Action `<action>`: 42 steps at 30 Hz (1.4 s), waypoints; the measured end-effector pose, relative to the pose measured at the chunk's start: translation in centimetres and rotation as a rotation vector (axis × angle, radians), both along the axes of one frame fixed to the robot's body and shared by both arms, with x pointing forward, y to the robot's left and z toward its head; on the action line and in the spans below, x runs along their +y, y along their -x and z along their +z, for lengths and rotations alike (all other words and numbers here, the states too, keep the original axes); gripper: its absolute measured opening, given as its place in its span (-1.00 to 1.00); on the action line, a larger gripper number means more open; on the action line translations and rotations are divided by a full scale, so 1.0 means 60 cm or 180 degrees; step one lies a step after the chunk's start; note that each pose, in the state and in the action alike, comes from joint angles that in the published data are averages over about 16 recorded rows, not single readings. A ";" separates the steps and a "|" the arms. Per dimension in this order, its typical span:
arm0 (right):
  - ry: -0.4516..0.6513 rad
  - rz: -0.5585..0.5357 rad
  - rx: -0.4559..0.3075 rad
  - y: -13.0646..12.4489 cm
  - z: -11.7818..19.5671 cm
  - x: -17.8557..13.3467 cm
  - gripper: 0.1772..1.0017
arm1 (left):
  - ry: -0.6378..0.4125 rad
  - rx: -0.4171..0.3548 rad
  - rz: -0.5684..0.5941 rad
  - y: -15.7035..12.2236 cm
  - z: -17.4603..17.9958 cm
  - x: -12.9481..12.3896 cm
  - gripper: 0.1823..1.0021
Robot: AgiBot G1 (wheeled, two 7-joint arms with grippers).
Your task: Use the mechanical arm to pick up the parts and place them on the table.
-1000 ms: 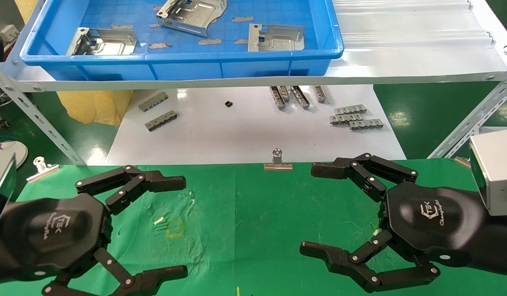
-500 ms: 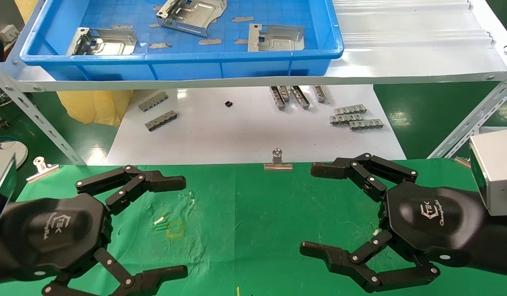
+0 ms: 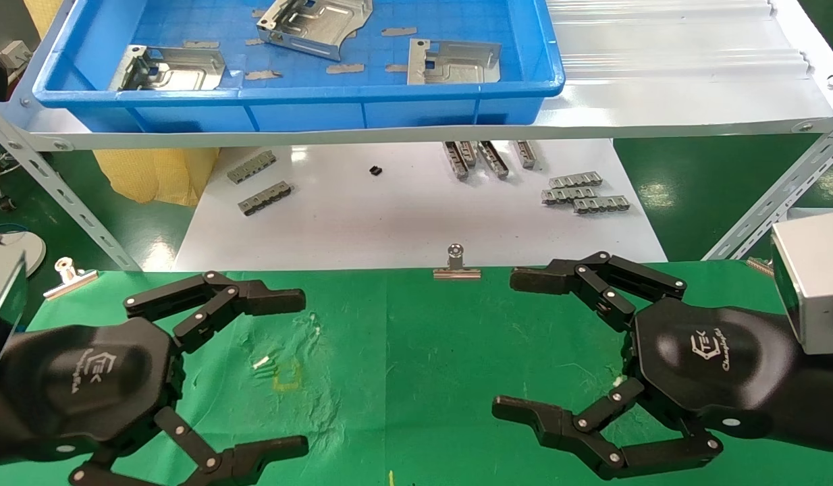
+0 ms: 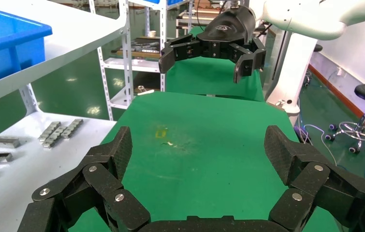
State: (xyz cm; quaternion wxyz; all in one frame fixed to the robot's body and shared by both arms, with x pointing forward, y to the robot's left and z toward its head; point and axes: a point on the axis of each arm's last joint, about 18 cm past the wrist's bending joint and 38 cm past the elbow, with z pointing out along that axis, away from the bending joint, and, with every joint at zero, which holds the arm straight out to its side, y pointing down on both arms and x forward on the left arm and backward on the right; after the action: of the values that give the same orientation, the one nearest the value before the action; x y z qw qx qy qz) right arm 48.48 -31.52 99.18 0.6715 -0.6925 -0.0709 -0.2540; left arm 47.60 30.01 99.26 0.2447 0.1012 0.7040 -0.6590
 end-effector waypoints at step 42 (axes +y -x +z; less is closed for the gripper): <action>0.0000 0.0000 0.0000 0.000 0.000 0.000 -0.71 | 0.0005 -0.0027 -0.0002 0.000 0.005 -0.001 1.00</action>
State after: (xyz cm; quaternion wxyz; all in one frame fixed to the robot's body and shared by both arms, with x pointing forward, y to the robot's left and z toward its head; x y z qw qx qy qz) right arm 48.48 -31.52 99.18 0.6715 -0.6925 -0.0709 -0.2540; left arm 47.61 29.94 99.53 0.2476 0.1041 0.7024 -0.6592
